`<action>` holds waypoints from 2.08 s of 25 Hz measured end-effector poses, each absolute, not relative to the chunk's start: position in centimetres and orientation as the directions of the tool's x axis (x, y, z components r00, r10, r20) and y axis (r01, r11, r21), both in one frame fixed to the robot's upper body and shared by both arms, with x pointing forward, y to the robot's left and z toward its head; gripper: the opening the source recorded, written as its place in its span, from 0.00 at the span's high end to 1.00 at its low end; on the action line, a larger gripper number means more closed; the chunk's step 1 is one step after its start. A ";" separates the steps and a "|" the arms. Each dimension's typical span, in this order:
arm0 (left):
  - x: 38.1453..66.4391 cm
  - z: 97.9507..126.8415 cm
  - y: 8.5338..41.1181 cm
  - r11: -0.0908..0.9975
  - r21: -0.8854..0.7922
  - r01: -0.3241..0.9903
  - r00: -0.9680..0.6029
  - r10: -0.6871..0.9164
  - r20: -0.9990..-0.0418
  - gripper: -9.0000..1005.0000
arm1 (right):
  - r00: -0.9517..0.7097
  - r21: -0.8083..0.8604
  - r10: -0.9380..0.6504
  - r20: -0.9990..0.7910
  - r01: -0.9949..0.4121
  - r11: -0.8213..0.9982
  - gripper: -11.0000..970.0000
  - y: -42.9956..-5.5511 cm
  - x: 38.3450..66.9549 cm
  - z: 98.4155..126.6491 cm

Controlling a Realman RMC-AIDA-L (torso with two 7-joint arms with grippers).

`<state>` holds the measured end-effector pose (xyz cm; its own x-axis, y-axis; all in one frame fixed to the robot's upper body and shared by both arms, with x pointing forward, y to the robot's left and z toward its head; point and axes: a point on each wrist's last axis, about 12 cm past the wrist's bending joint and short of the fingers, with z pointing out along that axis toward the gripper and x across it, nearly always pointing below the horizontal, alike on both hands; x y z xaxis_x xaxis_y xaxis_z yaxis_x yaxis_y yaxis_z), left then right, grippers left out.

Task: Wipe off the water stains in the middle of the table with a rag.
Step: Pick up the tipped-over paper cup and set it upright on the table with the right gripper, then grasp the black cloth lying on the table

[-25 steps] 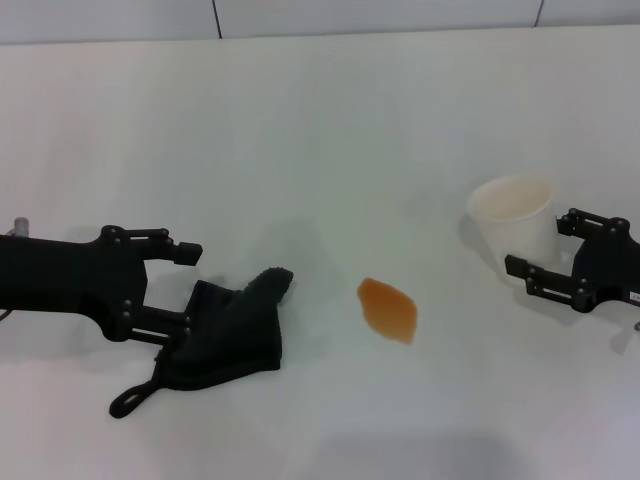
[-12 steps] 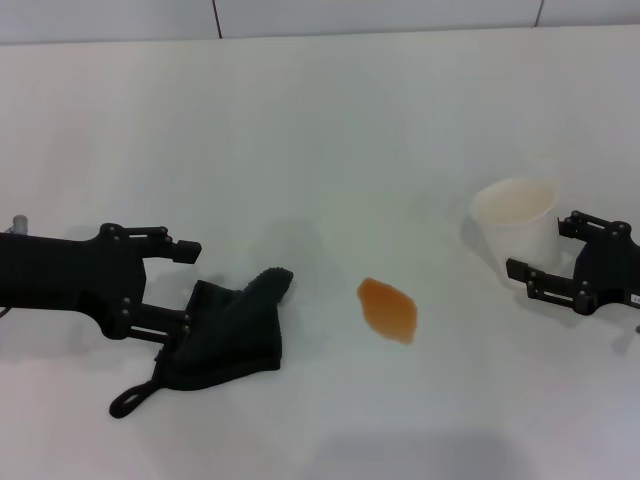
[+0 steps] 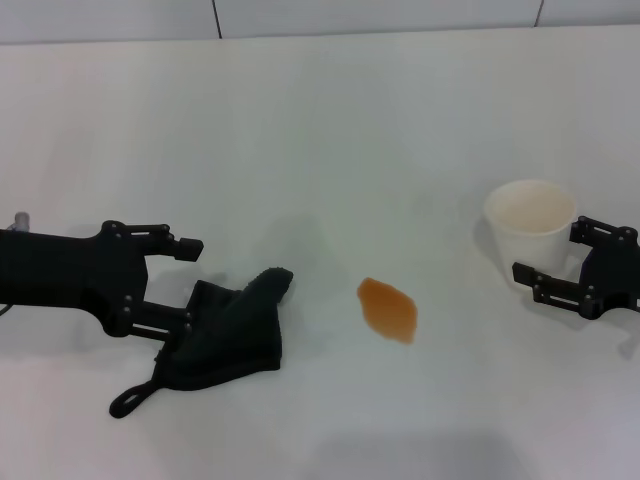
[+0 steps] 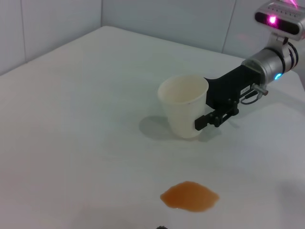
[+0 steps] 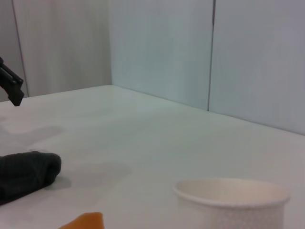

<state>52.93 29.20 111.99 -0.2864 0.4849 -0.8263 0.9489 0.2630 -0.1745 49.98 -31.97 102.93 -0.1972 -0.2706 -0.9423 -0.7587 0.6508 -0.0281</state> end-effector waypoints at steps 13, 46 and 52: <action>53.0 112.0 29.2 0.264 -0.175 0.949 -0.287 0.483 -0.827 0.12 | -0.224 0.000 -0.258 -0.940 -0.754 0.657 0.22 -32.5 49.2 102.7; 52.8 111.9 29.3 0.268 -0.174 0.948 -0.288 0.480 -0.829 0.12 | -0.229 -0.004 -0.267 -0.936 -0.751 0.660 0.10 -34.7 46.0 103.6; 52.8 111.9 29.3 0.267 -0.172 0.948 -0.286 0.481 -0.829 0.12 | -0.209 -0.027 -0.268 -0.940 -0.741 0.671 0.11 -35.4 45.0 104.3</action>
